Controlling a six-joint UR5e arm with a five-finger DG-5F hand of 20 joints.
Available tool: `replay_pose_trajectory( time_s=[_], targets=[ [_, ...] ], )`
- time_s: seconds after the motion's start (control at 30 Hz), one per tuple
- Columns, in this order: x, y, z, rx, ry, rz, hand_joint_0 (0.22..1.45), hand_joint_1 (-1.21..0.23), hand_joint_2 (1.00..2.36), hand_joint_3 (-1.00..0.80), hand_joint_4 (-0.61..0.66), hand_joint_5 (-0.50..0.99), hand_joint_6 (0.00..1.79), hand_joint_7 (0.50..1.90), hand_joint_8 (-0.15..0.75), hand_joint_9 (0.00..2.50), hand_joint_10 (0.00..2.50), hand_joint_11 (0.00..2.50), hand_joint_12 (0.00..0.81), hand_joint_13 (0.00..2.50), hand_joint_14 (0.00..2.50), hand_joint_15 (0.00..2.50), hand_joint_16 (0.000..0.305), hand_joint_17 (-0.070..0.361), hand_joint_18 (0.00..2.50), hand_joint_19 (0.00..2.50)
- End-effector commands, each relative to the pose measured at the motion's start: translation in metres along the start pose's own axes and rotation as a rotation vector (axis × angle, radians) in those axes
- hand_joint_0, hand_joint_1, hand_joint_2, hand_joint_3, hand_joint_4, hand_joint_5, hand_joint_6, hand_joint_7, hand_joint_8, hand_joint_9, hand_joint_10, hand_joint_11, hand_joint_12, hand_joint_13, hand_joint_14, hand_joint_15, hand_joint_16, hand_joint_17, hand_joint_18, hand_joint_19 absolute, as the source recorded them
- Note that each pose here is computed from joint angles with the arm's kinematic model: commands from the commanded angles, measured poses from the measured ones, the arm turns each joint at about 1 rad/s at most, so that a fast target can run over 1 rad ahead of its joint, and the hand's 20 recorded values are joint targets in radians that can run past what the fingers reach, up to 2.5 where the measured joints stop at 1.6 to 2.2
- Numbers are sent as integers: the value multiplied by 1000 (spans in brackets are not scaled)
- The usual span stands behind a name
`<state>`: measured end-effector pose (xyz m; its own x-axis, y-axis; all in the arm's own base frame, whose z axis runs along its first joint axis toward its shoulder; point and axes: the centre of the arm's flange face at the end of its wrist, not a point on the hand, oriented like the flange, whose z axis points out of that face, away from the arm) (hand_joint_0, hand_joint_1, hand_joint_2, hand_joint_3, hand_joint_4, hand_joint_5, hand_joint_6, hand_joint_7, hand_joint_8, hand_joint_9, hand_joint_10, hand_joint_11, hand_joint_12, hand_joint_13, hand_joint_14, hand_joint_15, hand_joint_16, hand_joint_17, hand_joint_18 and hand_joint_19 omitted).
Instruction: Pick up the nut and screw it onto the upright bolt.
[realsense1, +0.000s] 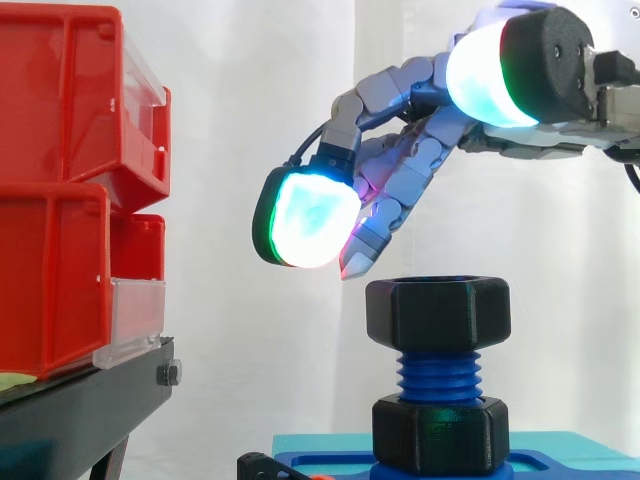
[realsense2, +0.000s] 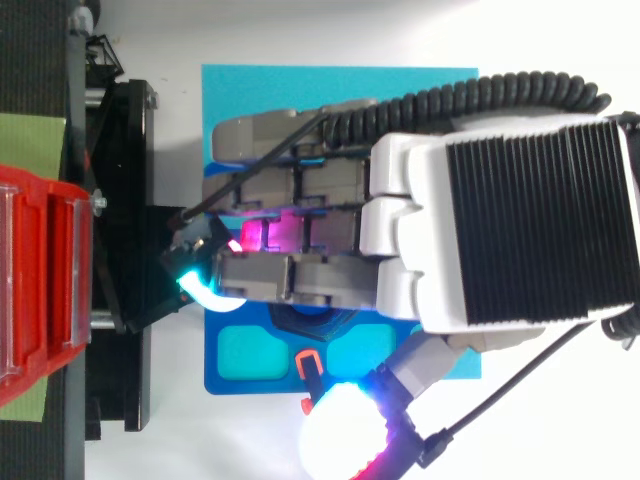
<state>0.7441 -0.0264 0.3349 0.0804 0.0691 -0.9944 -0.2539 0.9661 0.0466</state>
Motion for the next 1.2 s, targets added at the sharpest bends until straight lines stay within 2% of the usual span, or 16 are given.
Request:
replay_pose_trajectory(
  time_s=[0.0,0.2,0.43,0.57,0.77,1.17],
  targets=[
    [1,5,1,-3,1,5,489,-75,1000,-500,219,-78,503,798,199,898,0,0,207,624,0,0,27,61,392,98],
    [2,5,1,-2,10,12,492,-80,1000,-500,245,-66,504,866,208,904,0,0,210,623,0,0,27,61,388,107],
    [6,1,-4,6,45,14,496,-86,1000,-500,250,-55,504,909,214,907,0,0,213,625,0,0,27,60,388,107],
    [6,-2,-6,10,55,15,497,-90,1000,-500,252,-51,504,929,217,904,0,0,214,631,0,0,26,59,391,103],
    [5,-6,-8,13,58,15,501,-96,1000,-500,231,-32,505,1049,228,929,0,0,212,640,0,0,25,57,399,92],
    [4,-31,-18,30,67,9,509,-110,1000,-500,177,0,504,1285,237,974,0,0,204,676,0,0,21,48,424,45]
  ],
)
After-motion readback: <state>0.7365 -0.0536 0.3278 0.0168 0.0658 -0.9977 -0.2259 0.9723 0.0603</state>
